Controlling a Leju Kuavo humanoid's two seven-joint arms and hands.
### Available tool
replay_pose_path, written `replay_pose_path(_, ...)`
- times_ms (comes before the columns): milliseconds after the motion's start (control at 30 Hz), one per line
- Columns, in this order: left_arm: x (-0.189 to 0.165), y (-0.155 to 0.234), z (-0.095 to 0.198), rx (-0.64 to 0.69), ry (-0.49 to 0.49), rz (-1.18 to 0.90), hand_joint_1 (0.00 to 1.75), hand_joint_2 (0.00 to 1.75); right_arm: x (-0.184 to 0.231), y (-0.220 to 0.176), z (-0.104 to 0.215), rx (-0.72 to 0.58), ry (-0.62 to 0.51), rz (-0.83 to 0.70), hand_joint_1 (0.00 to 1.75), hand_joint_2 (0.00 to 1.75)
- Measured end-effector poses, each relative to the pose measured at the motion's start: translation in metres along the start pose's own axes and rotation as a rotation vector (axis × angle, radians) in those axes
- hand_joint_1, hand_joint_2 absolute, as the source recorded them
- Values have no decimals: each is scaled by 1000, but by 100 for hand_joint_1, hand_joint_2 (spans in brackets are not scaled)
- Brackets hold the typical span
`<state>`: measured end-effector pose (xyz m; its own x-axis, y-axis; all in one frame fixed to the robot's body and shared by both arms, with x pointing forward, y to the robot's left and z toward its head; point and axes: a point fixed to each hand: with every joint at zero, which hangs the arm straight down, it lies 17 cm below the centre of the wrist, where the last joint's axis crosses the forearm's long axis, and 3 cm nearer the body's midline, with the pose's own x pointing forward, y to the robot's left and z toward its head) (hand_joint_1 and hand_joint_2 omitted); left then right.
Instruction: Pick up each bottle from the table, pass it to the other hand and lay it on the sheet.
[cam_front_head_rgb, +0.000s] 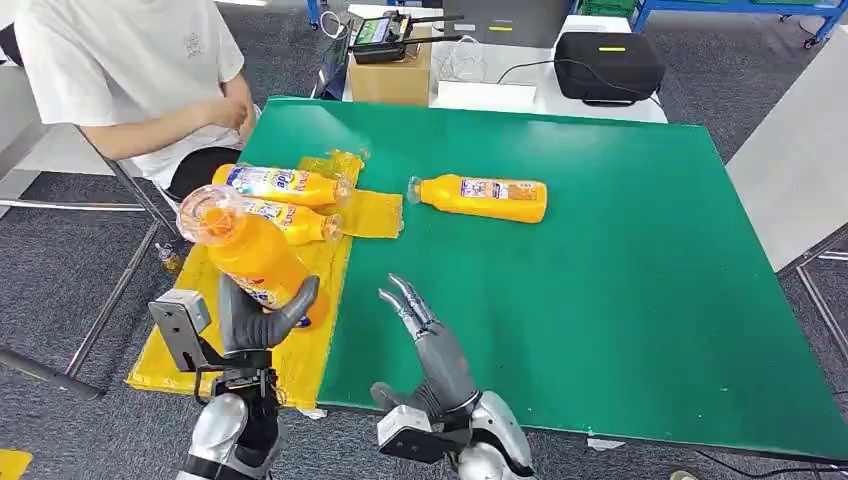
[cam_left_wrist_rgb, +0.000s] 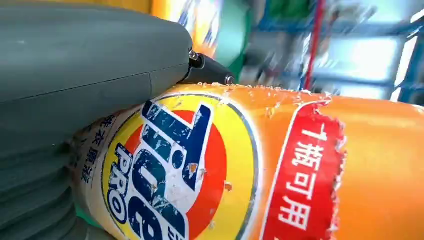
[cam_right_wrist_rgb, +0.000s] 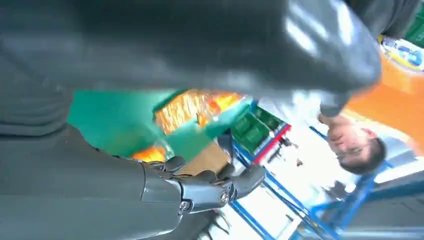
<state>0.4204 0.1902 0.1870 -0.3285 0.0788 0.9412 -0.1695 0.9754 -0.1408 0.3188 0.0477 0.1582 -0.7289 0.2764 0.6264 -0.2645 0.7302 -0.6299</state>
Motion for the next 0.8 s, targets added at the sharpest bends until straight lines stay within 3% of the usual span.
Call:
replay_pose_path(133, 10, 4, -14, -65, -147, -521, 175, 175, 12, -9, 1, -34, -38, 36, 0, 0)
replay_pose_path(267, -30, -2, -28, -211, -136, -909, 175, 175, 24, -14, 1, -31, -68, 9, 0, 0)
replay_pose_path(500, -56, 8, -39, -249, -98, -996, 175, 175, 29, -19, 1, -38, -81, 5, 0, 0)
replay_pose_path(733, -140, 12, -40, -524, 112, -1228, 175, 175, 40, -15, 0, -6, -125, -83, 0, 0)
replay_pose_path(800, -156, 18, -38, -556, 165, -1240, 161, 175, 42, -16, -1, -9, -127, -97, 0, 0)
